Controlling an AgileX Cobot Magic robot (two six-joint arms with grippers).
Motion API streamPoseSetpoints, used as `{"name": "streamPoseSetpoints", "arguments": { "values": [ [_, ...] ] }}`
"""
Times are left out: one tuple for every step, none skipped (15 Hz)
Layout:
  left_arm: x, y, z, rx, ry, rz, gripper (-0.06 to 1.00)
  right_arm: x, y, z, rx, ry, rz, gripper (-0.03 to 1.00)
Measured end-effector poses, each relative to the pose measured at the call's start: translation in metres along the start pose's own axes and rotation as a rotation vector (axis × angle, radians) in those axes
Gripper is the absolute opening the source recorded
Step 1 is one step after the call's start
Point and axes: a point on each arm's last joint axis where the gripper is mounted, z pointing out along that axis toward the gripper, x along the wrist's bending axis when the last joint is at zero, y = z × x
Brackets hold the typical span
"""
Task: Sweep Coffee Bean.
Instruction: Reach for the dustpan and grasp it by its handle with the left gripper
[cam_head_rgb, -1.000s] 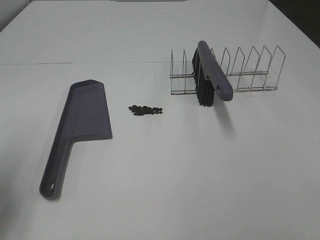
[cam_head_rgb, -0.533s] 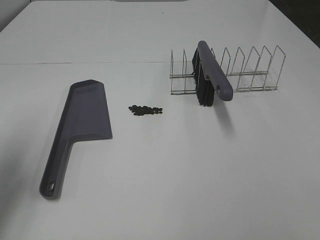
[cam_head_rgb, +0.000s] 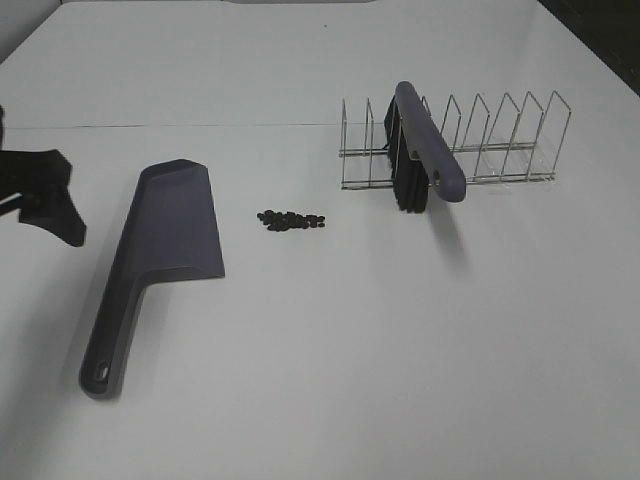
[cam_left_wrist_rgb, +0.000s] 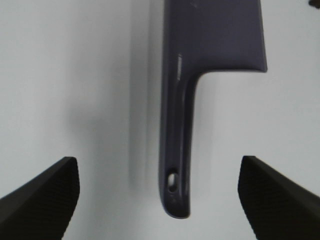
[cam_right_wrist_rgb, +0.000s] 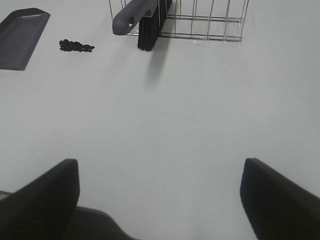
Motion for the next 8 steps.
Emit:
{"name": "streamPoseSetpoints", "arguments": {
  "values": [
    [-0.013, -0.003, 0.01, 0.028, -0.004, 0.01, 0.79, 0.0, 0.0, 0.0, 0.0, 0.0, 0.0, 0.74],
    [-0.018, -0.004, 0.015, 0.035, -0.005, 0.007, 0.79, 0.0, 0.0, 0.0, 0.0, 0.0, 0.0, 0.74],
    [-0.032, -0.007, 0.029, 0.048, -0.006, -0.034, 0.79, 0.0, 0.0, 0.0, 0.0, 0.0, 0.0, 0.73],
    [-0.037, -0.008, 0.034, 0.048, -0.008, -0.05, 0.79, 0.0, 0.0, 0.0, 0.0, 0.0, 0.0, 0.73],
    [-0.04, -0.008, 0.038, 0.047, -0.006, -0.058, 0.78, 0.0, 0.0, 0.0, 0.0, 0.0, 0.0, 0.73],
    [-0.041, -0.008, 0.041, 0.047, -0.003, -0.058, 0.78, 0.0, 0.0, 0.0, 0.0, 0.0, 0.0, 0.73],
    [-0.04, -0.009, 0.044, 0.054, 0.013, -0.054, 0.78, 0.0, 0.0, 0.0, 0.0, 0.0, 0.0, 0.73],
    [-0.037, -0.008, 0.047, 0.056, 0.039, -0.049, 0.78, 0.0, 0.0, 0.0, 0.0, 0.0, 0.0, 0.73]
  ]
}}
